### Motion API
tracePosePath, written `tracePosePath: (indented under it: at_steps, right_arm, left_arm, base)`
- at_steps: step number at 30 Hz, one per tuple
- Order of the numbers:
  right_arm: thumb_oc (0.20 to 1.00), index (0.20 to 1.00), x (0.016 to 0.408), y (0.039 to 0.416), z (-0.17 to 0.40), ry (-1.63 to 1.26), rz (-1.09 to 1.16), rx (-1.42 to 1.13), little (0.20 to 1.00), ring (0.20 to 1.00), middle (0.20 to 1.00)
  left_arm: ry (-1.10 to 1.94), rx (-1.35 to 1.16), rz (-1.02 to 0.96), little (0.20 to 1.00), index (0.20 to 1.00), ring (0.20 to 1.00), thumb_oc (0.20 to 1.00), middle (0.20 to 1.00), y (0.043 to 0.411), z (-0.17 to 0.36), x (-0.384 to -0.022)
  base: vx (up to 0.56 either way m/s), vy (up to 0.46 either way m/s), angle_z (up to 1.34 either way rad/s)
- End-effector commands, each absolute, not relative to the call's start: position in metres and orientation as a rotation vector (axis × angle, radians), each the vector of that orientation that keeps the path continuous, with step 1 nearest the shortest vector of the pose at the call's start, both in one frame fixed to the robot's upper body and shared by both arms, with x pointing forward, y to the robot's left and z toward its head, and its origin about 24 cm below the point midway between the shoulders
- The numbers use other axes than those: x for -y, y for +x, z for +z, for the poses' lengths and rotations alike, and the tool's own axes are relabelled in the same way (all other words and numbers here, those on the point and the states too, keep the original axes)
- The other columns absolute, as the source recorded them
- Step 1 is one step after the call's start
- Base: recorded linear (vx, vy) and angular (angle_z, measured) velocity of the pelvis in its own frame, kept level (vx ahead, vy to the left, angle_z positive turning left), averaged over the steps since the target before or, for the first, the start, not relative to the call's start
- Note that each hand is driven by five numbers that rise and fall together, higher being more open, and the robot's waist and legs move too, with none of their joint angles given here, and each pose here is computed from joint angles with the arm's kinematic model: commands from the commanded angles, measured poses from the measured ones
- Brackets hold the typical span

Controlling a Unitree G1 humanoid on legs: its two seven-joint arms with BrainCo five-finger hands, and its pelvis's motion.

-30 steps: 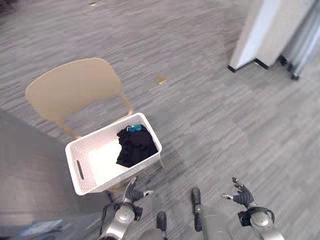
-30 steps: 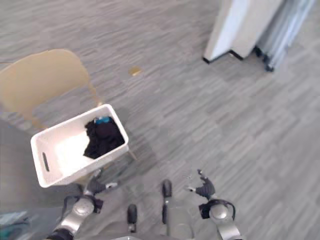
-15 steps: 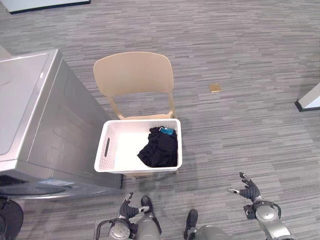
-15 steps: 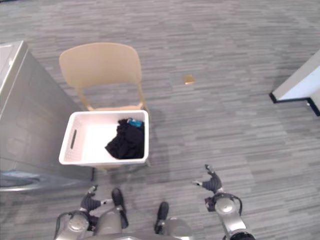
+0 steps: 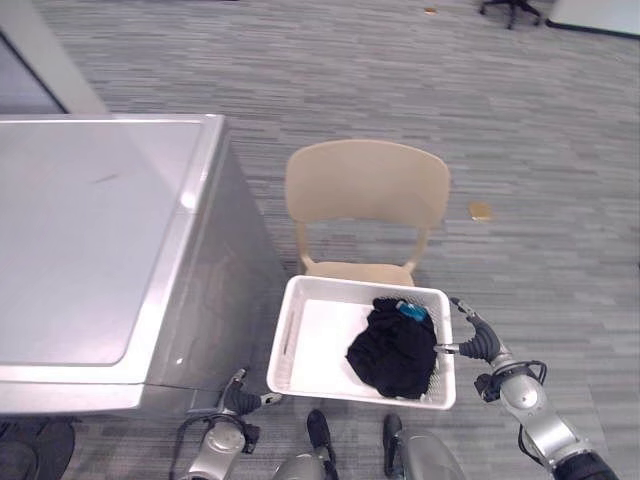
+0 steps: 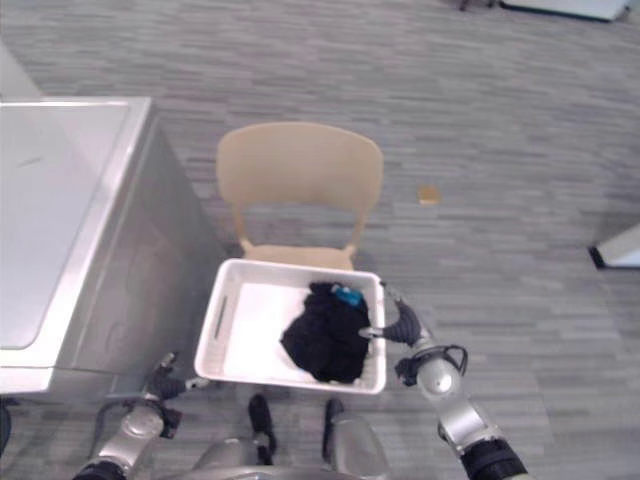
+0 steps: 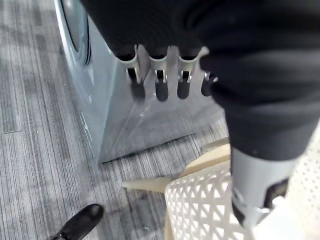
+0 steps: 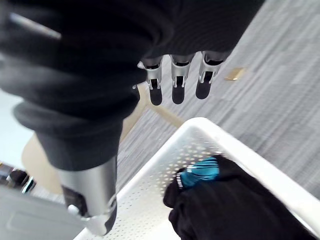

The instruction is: Grab the laundry basket,head to the washer,open it,put in the laundry and shut it.

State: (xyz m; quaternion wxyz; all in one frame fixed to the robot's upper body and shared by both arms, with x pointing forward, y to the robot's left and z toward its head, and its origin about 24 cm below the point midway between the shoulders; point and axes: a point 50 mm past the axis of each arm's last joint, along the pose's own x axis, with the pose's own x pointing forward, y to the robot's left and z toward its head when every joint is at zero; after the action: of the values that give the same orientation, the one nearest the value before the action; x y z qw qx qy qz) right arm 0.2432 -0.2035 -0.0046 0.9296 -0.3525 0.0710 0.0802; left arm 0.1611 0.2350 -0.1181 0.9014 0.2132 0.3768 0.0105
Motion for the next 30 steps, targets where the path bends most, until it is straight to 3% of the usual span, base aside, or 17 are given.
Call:
tracePosePath:
  at_steps: [1,11,21,27,30]
  right_arm:
    - [1.000,1.000,0.209,0.253,0.018,-0.882,0.187,-0.022,1.000,1.000,1.000]
    - [1.000,1.000,0.210,0.274,0.004,-1.144,0.285,-0.073,1.000,1.000,1.000]
    - [1.000,1.000,0.210,0.328,0.024,-1.333,0.189,-0.065,1.000,1.000,1.000]
    - [1.000,1.000,0.243,0.332,0.016,-1.461,0.101,-0.229,1.000,1.000,1.000]
    - [1.000,1.000,0.245,0.334,0.025,-1.413,0.047,-0.181,1.000,1.000,1.000]
  left_arm:
    - [0.469,-0.764,0.064,1.000,1.000,1.000,1.000,1.000,0.157,-0.115,-0.245]
    - [0.492,-0.766,0.020,1.000,1.000,1.000,1.000,1.000,0.157,-0.115,-0.244]
    - [0.516,-0.580,0.104,1.000,1.000,1.000,1.000,1.000,0.212,-0.082,-0.255]
    - [0.494,-0.516,0.126,1.000,1.000,1.000,1.000,1.000,0.237,-0.069,-0.248]
    - [0.488,-0.512,0.121,1.000,1.000,1.000,1.000,1.000,0.235,-0.071,-0.243]
  base:
    - [-0.05,-0.104,0.59]
    - [-0.12,-0.075,0.53]
    - [-0.10,0.126,0.10]
    - [-0.03,0.019,0.06]
    - [0.00,0.001,0.10]
